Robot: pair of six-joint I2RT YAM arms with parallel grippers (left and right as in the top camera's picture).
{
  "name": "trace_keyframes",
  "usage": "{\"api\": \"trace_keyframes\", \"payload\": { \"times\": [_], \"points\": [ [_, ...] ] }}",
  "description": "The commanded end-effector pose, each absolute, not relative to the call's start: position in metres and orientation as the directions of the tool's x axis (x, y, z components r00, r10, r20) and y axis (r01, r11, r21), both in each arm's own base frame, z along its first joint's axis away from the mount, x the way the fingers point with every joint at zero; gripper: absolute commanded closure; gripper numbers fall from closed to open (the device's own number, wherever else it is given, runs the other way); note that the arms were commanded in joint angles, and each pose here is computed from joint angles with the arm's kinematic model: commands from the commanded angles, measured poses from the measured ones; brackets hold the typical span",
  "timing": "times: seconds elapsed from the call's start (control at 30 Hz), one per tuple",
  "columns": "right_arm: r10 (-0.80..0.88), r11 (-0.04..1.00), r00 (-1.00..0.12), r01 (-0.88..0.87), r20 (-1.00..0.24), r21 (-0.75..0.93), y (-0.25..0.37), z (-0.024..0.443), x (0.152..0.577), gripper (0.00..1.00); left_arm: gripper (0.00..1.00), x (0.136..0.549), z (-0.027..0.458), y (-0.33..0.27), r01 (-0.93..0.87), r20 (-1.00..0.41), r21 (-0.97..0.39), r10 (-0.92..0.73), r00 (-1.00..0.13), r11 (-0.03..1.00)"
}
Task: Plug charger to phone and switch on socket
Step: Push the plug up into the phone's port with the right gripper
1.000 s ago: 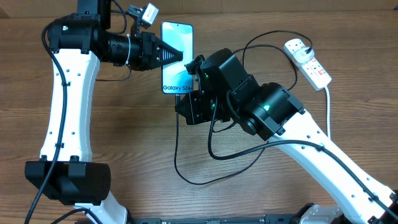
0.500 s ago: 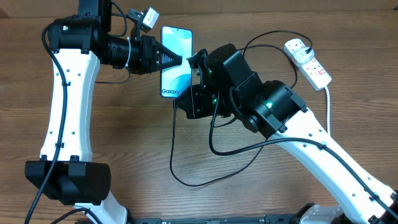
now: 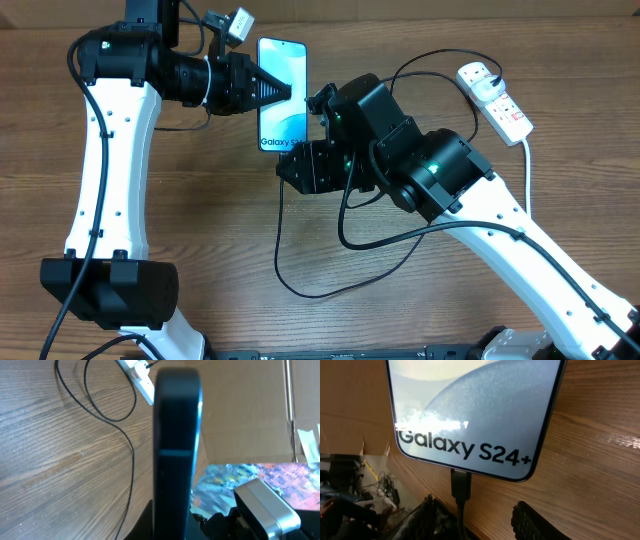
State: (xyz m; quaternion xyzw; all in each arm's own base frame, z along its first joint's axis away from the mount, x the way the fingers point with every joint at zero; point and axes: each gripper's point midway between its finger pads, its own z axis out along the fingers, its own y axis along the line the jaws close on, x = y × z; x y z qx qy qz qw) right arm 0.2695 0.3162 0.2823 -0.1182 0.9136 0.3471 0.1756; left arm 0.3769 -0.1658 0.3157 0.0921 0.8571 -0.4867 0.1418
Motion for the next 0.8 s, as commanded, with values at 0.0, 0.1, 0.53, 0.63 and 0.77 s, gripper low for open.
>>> {"api": "trace_keyframes", "payload": {
  "times": [0.0,0.1,0.53,0.63,0.77],
  "points": [
    [-0.088,0.718,-0.913,-0.336,-0.399,0.609,0.3163,0.2879,0.2694,0.52,0.96,0.3749,0.3236,-0.1704,0.246,-0.286,-0.839,-0.01,-0.958,0.485],
    [-0.067,0.723,-0.924,-0.305,-0.376,0.62,0.3162,0.2862,0.2694,0.64,0.96,0.3742,0.3236,-0.1707,0.221,-0.263,-0.847,-0.02,-0.965,0.483],
    [-0.06,0.728,-0.932,-0.286,-0.358,0.623,0.3184,0.2818,0.2703,0.78,0.96,0.3734,0.3234,-0.1714,0.216,-0.257,-0.849,-0.02,-0.966,0.482],
    [-0.063,0.72,-0.932,-0.29,-0.358,0.63,0.3201,0.2832,0.2696,0.77,0.96,0.3734,0.3234,-0.1714,0.216,-0.257,-0.849,-0.02,-0.966,0.482],
    [-0.063,0.72,-0.932,-0.29,-0.357,0.63,0.3202,0.2827,0.2697,0.73,0.96,0.3734,0.3234,-0.1714,0.213,-0.254,-0.85,-0.021,-0.967,0.482]
  ]
}}
